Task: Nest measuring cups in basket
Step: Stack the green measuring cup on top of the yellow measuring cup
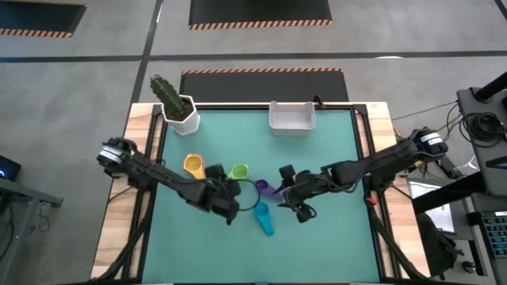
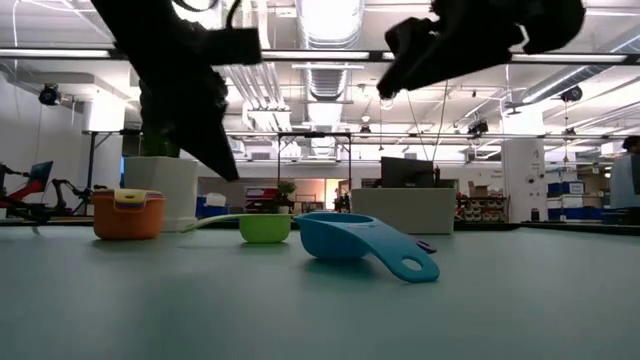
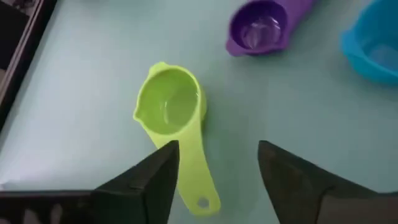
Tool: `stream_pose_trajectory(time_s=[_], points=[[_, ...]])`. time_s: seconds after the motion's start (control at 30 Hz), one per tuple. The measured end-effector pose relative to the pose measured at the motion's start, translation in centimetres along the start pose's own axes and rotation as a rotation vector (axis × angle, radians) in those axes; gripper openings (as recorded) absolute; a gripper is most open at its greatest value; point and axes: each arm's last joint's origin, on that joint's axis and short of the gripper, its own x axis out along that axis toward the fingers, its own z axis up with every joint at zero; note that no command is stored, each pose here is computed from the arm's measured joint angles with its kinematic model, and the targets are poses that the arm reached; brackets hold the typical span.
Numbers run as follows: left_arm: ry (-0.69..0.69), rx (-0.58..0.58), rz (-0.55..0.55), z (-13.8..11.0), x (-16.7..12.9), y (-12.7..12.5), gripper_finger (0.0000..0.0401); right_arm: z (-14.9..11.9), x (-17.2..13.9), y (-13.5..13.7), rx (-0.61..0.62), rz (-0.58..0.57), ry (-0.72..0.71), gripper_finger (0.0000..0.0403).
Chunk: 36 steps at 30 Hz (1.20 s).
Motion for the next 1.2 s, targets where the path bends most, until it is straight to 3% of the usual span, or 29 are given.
stream_pose_trajectory(time_s=[0.23,0.47,0.67,0.87,1.2], points=[[0.016,-0.084,0.035,0.3,2.4,2.0,0.0185,-1.3,-0.9,0.3,0.008,-0.011,-0.03,0.0189],[0.039,-0.141,-0.029,-0.5,4.1,2.6,0.0165,-1.6,-0.9,0.4,0.003,-0.01,-0.025,0.0189],[0.049,-0.16,-0.064,-0.5,3.9,2.6,0.0208,-1.6,-0.9,0.4,-0.008,-0.01,-0.024,0.0189],[0.054,-0.153,0.006,-1.5,4.6,3.2,0.0261,-1.7,-0.9,0.4,-0.012,-0.01,-0.023,0.0189],[0.019,-0.191,-0.022,-2.7,5.7,3.1,0.0231,-1.7,-0.9,0.4,-0.015,-0.025,-0.015,0.0189]])
